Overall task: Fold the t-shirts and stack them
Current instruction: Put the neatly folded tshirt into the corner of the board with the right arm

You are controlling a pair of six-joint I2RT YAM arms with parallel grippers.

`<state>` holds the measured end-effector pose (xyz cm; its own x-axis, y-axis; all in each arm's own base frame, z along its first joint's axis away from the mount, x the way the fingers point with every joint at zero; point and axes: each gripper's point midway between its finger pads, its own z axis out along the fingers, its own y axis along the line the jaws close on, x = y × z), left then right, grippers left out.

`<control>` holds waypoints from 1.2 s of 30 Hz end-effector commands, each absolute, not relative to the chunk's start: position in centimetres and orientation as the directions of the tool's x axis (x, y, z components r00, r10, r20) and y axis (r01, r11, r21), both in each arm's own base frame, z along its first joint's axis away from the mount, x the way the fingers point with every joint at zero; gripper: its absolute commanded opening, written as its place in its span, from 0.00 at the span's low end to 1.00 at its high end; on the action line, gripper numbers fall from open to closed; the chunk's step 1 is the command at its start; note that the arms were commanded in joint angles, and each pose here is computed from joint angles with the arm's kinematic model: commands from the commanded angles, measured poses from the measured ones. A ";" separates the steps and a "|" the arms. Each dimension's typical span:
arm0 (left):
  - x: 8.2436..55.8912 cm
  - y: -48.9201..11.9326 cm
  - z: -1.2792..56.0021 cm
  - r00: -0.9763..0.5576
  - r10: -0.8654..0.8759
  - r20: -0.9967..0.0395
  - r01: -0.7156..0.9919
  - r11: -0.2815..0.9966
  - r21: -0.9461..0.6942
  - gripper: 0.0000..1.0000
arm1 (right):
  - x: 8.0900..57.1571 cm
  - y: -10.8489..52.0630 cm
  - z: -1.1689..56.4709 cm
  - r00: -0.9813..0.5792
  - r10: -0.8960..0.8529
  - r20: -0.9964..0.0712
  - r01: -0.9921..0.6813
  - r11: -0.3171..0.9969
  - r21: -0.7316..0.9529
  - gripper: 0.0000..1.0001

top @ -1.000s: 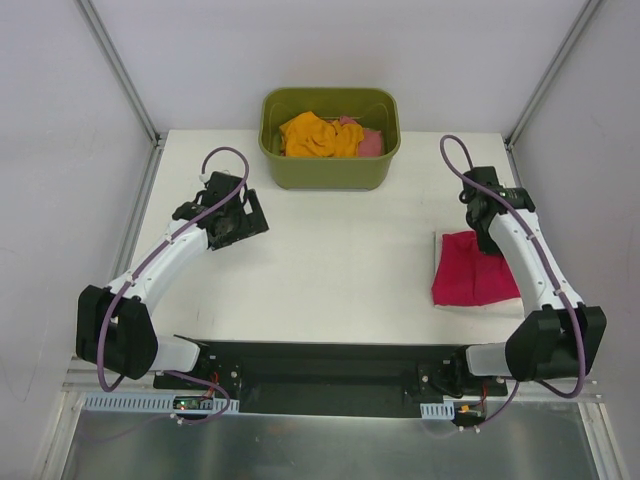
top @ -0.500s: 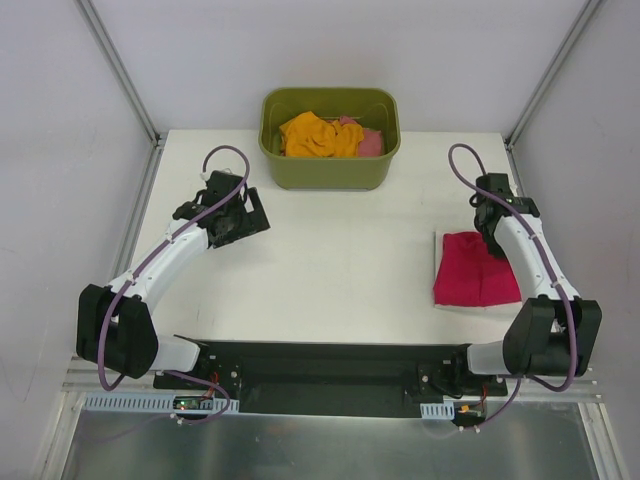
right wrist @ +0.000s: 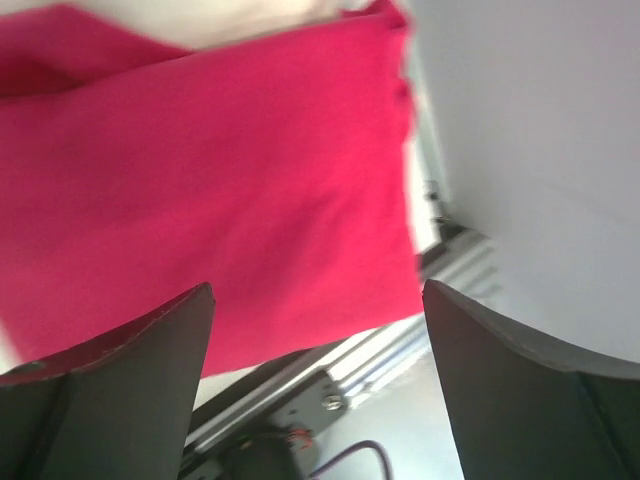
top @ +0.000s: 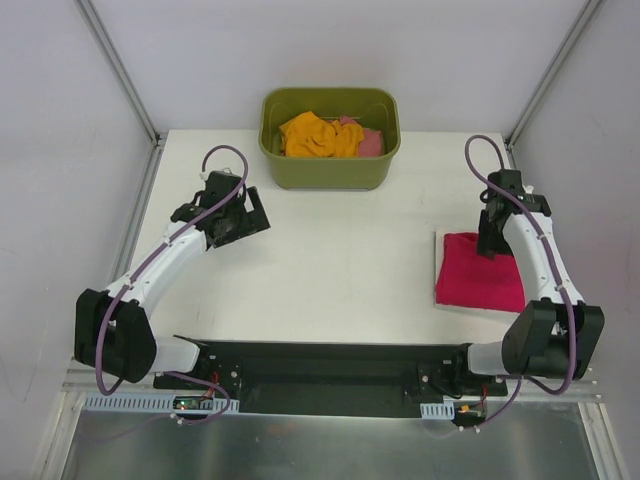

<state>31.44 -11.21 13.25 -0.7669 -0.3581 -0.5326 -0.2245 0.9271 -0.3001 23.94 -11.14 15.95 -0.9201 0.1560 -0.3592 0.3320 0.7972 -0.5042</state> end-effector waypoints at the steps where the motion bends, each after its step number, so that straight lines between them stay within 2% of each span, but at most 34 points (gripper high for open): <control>1: 31.6 -11.2 14.5 -0.743 -0.371 -0.557 -0.211 0.920 -0.331 0.99 | 26.0 -6.3 16.6 -0.857 0.219 -0.466 0.342 0.919 -0.196 0.89; 6: 31.5 -11.3 15.0 -0.737 -0.373 -0.564 -0.203 0.917 -0.342 0.99 | 26.7 -6.1 14.3 -0.866 0.252 -0.432 0.359 0.914 -0.187 1.00; 7: 31.4 -11.2 15.0 -0.735 -0.375 -0.564 -0.206 0.917 -0.341 0.99 | 26.8 -6.1 14.0 -0.871 0.253 -0.421 0.356 0.915 -0.189 0.97; 11: 31.2 -10.8 15.3 -0.722 -0.382 -0.577 -0.214 0.916 -0.340 0.99 | 27.9 -5.8 11.8 -0.894 0.241 -0.377 0.329 0.925 -0.189 0.97; 15: 31.0 -10.6 15.7 -0.711 -0.385 -0.588 -0.211 0.915 -0.344 0.99 | 29.9 -4.5 9.0 -0.910 0.232 -0.344 0.288 0.950 -0.120 0.97; 22: 30.6 -10.1 15.5 -0.701 -0.392 -0.596 -0.228 0.915 -0.334 0.99 | 32.7 -3.5 6.3 -0.920 0.197 -0.339 0.231 0.971 -0.061 0.97; 28: 30.7 -9.9 16.3 -0.685 -0.387 -0.617 -0.219 0.917 -0.333 0.99 | 33.2 -4.2 8.7 -0.896 0.148 -0.418 0.203 0.975 -0.089 0.97; 34: 30.8 -9.6 17.3 -0.659 -0.393 -0.641 -0.218 0.916 -0.336 0.99 | 32.1 -3.7 15.8 -0.790 0.130 -0.600 0.193 0.980 -0.043 0.97; 36: 30.7 -9.5 17.6 -0.652 -0.395 -0.648 -0.218 0.915 -0.338 0.99 | 31.7 -2.3 18.6 -0.720 0.104 -0.686 0.124 0.992 0.020 0.97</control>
<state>30.48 -10.46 15.91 -0.7028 -0.3781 -0.6025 -0.2063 0.9190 -0.3361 31.59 -4.06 12.63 -0.8520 0.1488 -0.5020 0.2131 0.9743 -0.0729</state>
